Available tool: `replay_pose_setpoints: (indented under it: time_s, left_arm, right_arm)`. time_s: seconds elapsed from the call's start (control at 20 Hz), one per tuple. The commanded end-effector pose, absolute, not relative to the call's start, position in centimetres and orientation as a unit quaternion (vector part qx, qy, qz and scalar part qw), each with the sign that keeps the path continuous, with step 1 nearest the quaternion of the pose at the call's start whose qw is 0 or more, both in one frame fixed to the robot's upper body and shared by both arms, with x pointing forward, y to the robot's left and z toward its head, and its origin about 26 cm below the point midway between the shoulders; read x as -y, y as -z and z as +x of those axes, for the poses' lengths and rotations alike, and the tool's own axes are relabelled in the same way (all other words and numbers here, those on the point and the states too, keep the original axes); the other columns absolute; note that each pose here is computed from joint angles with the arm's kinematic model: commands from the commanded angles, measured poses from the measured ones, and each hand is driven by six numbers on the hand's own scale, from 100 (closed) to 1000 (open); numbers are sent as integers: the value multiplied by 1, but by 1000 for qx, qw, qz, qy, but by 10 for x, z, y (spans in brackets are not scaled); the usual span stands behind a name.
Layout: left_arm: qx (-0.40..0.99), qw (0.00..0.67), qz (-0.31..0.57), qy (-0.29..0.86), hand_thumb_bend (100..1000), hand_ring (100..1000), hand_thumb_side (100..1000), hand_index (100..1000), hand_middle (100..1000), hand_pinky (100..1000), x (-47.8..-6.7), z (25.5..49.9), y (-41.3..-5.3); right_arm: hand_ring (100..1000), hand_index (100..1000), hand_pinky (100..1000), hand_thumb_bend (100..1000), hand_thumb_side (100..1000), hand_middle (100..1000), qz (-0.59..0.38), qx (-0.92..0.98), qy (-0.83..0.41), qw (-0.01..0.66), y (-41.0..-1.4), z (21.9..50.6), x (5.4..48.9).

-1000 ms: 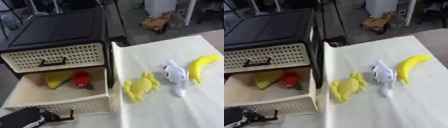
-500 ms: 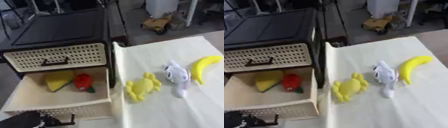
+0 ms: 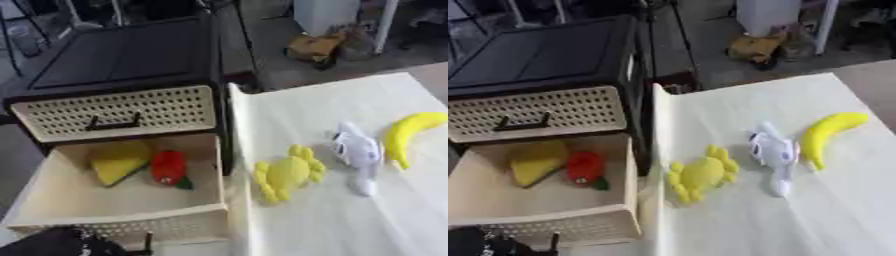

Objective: Pick up objects from table and place into drawer.

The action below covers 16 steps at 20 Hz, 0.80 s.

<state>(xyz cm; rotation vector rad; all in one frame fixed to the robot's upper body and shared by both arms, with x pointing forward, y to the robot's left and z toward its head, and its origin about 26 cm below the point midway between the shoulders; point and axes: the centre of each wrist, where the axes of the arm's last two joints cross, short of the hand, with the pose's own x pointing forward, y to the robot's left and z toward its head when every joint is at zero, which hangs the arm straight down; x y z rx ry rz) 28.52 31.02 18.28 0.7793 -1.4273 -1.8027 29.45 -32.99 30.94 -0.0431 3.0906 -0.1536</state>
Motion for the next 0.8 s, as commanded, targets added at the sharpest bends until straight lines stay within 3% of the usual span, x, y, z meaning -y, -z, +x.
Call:
replay_pose_setpoints:
  time_s: [0.05, 0.5, 0.8]
  left_arm:
    - [546, 327, 289, 715, 100, 100, 333, 802, 100, 100, -302, 277, -185]
    - [537, 318, 300, 722, 100, 100, 321, 818, 100, 100, -302, 275, -185]
    - [514, 335, 306, 728, 100, 100, 357, 923, 100, 100, -307, 278, -174]
  right_arm:
    - [871, 915, 748, 100, 1000, 778, -9, -998, 54, 37, -317, 290, 331]
    - [871, 915, 749, 100, 1000, 778, -8, -998, 52, 32, -315, 290, 331]
    - [872, 915, 750, 100, 1000, 777, -8, -998, 52, 24, -313, 290, 331]
